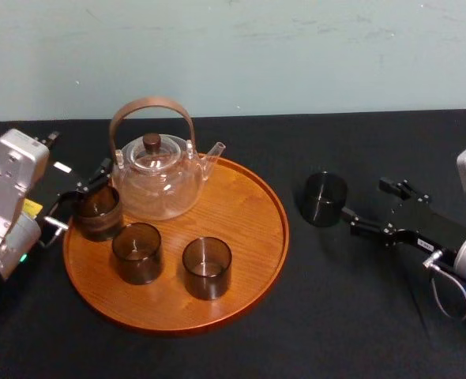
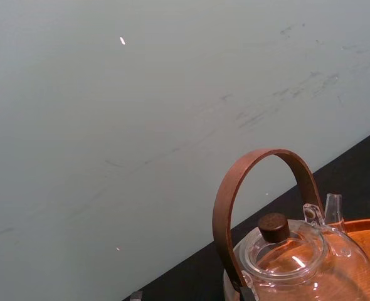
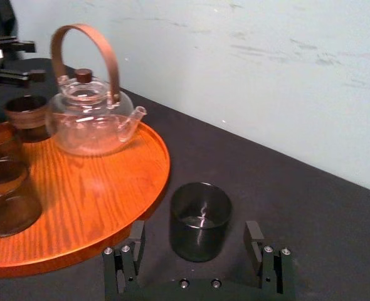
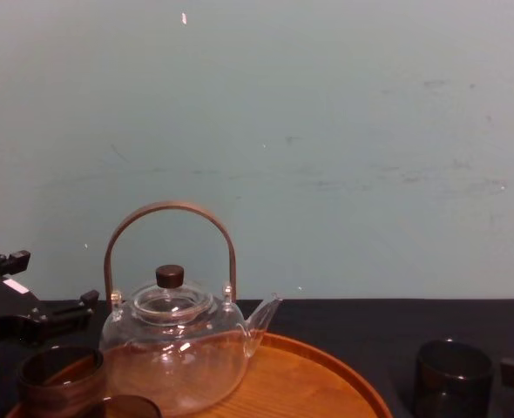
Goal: Pick up the glass from the table and place it on the tray.
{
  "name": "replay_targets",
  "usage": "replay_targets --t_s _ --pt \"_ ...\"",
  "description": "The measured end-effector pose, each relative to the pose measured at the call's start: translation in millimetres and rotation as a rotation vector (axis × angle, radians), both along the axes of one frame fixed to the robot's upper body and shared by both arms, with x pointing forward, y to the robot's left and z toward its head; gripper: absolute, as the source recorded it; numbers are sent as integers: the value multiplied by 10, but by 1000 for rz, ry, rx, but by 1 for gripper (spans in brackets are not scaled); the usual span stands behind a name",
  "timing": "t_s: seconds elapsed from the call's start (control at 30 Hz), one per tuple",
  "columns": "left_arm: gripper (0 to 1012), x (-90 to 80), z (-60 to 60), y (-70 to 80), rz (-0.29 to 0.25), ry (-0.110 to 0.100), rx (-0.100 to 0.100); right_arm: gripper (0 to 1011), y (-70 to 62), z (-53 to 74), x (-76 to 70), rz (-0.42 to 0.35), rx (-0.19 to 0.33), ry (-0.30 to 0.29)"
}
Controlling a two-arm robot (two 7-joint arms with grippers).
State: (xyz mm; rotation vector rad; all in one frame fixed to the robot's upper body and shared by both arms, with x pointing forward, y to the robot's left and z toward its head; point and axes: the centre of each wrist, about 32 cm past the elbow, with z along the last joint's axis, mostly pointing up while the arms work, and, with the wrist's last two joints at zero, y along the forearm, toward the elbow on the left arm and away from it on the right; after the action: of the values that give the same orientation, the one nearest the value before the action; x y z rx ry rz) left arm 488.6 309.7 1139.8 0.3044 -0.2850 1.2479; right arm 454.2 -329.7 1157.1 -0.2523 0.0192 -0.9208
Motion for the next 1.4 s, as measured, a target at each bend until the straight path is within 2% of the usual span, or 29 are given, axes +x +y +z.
replay_targets --t_s 0.23,0.53,1.4 --pt "1001 0 0 0 0 0 0 1002 26 -18 143 -26 19 54" --pt "1001 0 0 0 0 0 0 1002 125 -74 368 -36 14 121" --pt "1001 0 0 0 0 0 0 1002 300 -125 631 -21 -39 127"
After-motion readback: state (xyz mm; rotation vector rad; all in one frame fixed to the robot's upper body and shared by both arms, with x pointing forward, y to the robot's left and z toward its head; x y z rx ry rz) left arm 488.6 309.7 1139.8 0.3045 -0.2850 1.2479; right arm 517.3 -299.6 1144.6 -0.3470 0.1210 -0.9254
